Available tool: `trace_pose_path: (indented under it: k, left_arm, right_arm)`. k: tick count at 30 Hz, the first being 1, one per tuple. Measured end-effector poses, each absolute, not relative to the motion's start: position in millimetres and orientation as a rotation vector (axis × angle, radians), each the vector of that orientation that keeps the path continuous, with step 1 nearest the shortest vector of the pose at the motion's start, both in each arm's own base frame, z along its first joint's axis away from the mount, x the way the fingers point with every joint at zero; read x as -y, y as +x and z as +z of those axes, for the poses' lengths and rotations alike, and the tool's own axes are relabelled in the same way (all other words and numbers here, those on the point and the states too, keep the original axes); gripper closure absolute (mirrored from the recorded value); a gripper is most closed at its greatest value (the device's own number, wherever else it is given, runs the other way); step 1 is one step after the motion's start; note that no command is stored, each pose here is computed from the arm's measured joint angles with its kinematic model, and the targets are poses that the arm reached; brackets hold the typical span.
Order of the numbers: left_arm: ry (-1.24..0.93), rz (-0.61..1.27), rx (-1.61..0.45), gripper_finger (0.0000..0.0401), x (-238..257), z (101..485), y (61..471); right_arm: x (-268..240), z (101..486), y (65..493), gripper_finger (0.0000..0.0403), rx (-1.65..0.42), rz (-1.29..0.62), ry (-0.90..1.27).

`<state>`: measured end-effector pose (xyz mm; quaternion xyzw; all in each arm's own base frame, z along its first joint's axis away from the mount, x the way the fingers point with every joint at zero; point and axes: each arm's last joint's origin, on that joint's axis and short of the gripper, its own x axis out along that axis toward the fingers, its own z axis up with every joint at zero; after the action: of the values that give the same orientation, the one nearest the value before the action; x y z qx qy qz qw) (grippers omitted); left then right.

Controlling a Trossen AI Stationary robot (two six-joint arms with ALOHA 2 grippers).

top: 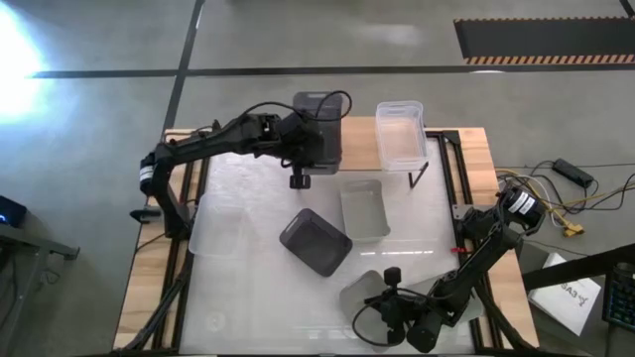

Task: Stack baskets on shelf by color
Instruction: Stack the bottom black bin on top of the black bin on the shelf

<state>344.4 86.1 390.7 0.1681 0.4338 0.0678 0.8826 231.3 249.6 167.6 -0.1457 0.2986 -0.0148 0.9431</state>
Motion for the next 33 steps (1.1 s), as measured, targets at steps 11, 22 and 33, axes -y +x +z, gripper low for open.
trace_pose_path:
  k: [11, 22, 33]
  left_arm:
    - [0.327, 0.193, -0.799, 0.0401, -74, 424, 318]
    - [0.364, 0.251, -0.872, 0.0401, -80, 389, 339]
    - [0.377, 0.272, -0.924, 0.0339, -80, 376, 344]
  right_arm:
    - [-250, 168, 231, 0.0392, -0.609, -0.030, -0.299]
    - [-250, 168, 231, 0.0392, -0.609, -0.031, -0.298]
    - [-250, 168, 231, 0.0392, -0.609, -0.029, -0.298]
